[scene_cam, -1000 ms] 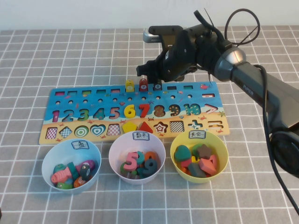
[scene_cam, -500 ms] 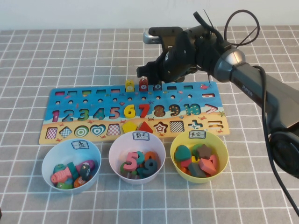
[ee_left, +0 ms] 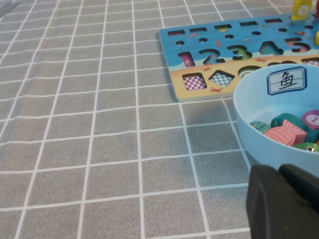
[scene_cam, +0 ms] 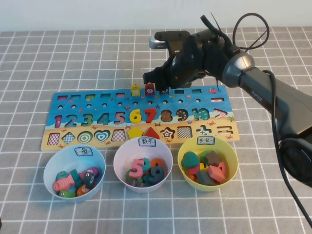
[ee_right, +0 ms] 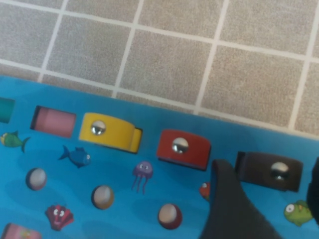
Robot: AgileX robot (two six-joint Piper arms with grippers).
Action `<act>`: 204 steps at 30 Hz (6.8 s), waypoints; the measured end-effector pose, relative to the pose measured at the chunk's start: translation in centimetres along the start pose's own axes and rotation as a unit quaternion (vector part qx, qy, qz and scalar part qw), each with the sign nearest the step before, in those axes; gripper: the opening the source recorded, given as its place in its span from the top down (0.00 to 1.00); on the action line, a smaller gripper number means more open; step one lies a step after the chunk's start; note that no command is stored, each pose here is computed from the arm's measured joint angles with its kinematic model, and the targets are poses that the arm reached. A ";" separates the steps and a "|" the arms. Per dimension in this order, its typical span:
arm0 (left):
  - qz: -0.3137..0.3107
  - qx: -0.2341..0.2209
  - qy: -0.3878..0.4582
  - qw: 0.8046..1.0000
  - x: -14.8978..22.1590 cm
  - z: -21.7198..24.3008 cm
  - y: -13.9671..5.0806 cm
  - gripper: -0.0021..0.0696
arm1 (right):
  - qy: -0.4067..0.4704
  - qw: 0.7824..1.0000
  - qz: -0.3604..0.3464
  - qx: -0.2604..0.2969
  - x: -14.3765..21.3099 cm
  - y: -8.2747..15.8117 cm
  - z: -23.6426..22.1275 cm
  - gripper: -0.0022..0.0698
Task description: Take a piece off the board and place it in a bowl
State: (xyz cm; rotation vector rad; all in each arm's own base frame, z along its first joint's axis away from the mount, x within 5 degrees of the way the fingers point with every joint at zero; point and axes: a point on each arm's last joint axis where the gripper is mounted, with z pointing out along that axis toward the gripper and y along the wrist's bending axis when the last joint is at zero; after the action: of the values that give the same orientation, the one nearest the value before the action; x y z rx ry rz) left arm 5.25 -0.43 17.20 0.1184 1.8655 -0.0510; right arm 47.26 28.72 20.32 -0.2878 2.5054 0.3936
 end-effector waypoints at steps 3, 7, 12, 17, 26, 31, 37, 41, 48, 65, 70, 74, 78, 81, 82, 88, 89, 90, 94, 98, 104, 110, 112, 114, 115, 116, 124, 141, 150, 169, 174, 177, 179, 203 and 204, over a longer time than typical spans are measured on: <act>0.000 0.000 0.000 1.000 0.0 0.0 0.0 0.97 | -0.001 1.000 -0.005 -0.003 0.0 0.1 0.0 0.56; 0.000 0.000 0.000 1.000 0.0 0.0 0.0 0.97 | -0.003 1.000 -0.009 -0.004 -0.1 0.1 0.0 0.57; 0.000 0.000 0.000 1.000 0.0 0.0 0.0 0.97 | -0.003 1.000 -0.011 -0.004 -0.1 0.1 0.0 0.58; 0.000 0.000 0.000 1.000 0.0 0.0 0.0 0.97 | -0.002 1.000 -0.010 -0.007 0.0 0.1 0.0 0.65; 0.000 0.000 0.000 1.000 0.0 0.0 0.0 0.97 | -0.002 1.000 -0.010 -0.008 0.0 0.1 0.0 0.75; 0.000 0.000 0.000 1.000 0.0 0.0 0.0 0.97 | -0.002 1.000 -0.010 -0.008 0.0 0.1 0.0 0.75; 0.000 0.000 0.000 1.000 0.0 0.0 0.0 0.97 | -0.002 1.000 -0.012 -0.006 0.0 0.1 0.0 0.75; 0.000 0.000 0.000 1.000 0.0 0.0 0.0 0.97 | -0.002 1.000 -0.013 -0.006 0.0 0.1 0.0 0.75; 0.000 0.000 0.000 1.000 0.0 0.0 0.0 0.97 | 0.003 1.000 -0.013 -0.005 0.0 0.1 0.0 0.75; 0.000 0.000 0.000 1.000 0.0 0.0 0.0 0.97 | 0.007 1.000 -0.017 0.000 0.1 0.0 0.0 0.75; 0.000 0.000 0.000 1.000 0.0 0.0 0.0 0.97 | 0.007 1.000 -0.017 0.000 0.1 0.0 0.0 0.75; 0.000 0.000 0.000 1.000 0.0 0.0 0.0 0.97 | 0.007 1.000 -0.017 0.000 0.1 0.0 0.0 0.75; 0.000 0.000 0.000 1.000 0.0 0.0 0.0 0.97 | 0.008 1.000 -0.017 0.000 0.1 0.0 0.0 0.75; 0.000 0.000 0.000 1.000 0.0 0.0 0.0 0.97 | 0.008 1.000 -0.017 0.001 0.2 0.0 0.0 0.76; 0.000 0.000 0.000 1.000 0.0 0.0 0.0 0.97 | 0.009 1.000 -0.018 0.002 0.2 0.0 0.0 0.78; 0.000 0.000 0.000 1.000 0.0 0.0 0.0 0.97 | 0.005 1.000 -0.023 0.007 -0.2 0.0 -0.7 0.86; 0.000 0.000 0.000 1.000 0.0 0.0 0.0 0.97 | 0.004 1.000 -0.024 0.008 -0.2 0.0 -0.8 0.86; 0.000 0.000 0.000 1.000 0.0 0.0 0.0 0.97 | 0.003 1.000 -0.025 0.008 -0.3 0.0 -0.9 0.86; 0.000 0.000 0.000 1.000 0.0 0.0 0.0 0.97 | 0.002 1.000 -0.026 0.009 -0.3 0.0 -0.9 0.86; 0.000 0.000 0.000 1.000 0.0 0.0 0.0 0.97 | 0.001 1.000 -0.026 0.009 -0.3 0.0 -1.0 0.86; 0.000 0.000 0.000 1.000 0.0 0.0 0.0 0.97 | 0.002 1.000 -0.025 0.008 -0.3 0.0 -1.0 0.72; 0.000 0.000 0.000 1.000 0.0 0.0 0.0 0.97 | -0.004 1.000 -0.015 -0.006 -0.4 0.2 -0.8 0.57; 0.000 0.000 0.000 1.000 0.0 0.0 0.0 0.97 | -0.007 1.000 -0.015 -0.007 -0.4 0.2 -0.8 0.56; 0.000 0.000 0.000 1.000 0.0 0.0 0.0 0.97 | -0.008 1.000 -0.015 -0.007 -0.4 0.2 -0.8 0.55; 0.000 0.000 0.000 1.000 0.0 0.0 0.0 0.97 | -0.009 1.000 -0.016 -0.006 -0.5 0.2 -0.8 0.55; 0.000 0.000 0.000 1.000 0.0 0.0 0.0 0.97 | -0.010 1.000 -0.018 -0.004 -0.5 0.2 -0.8 0.55; 0.000 0.000 0.000 1.000 0.0 0.0 0.0 0.97 | -0.011 1.000 -0.021 0.000 -0.4 0.1 -0.6 0.57; 0.000 0.000 0.000 1.000 0.0 0.0 0.0 0.97 | -0.004 1.000 -0.021 0.002 -0.1 0.0 0.0 0.57; 0.000 0.000 0.000 1.000 0.0 0.0 0.0 0.97 | -0.004 1.000 -0.021 0.002 -0.1 0.0 0.0 0.57; 0.000 0.000 0.000 1.000 0.0 0.0 0.0 0.97 | 0.013 1.000 -0.017 0.002 0.2 -0.1 0.0 0.46; 0.000 0.000 0.000 1.000 0.0 0.0 0.0 0.97 | 0.006 1.000 -0.013 -0.005 0.1 0.1 0.0 0.45; 0.000 0.000 0.000 1.000 0.0 0.0 0.0 0.97 | 0.000 1.000 -0.012 -0.007 0.0 0.1 0.0 0.44; 0.000 0.000 0.000 1.000 0.0 0.0 0.0 0.97 | -0.002 1.000 -0.012 -0.008 0.0 0.1 0.0 0.44; 0.000 0.000 0.000 1.000 0.0 0.0 0.0 0.97 | 0.012 1.000 -0.012 -0.003 0.8 -0.2 1.5 0.44; 0.000 0.000 0.000 1.000 0.0 0.0 0.0 0.97 | 0.012 1.000 -0.012 -0.003 0.8 -0.2 1.5 0.44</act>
State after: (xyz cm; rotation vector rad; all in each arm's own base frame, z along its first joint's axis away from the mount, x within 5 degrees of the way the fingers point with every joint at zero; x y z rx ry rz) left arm 5.25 -0.43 17.20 0.1184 1.8655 -0.0510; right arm 47.46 28.97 18.60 -0.3274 2.5220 0.3888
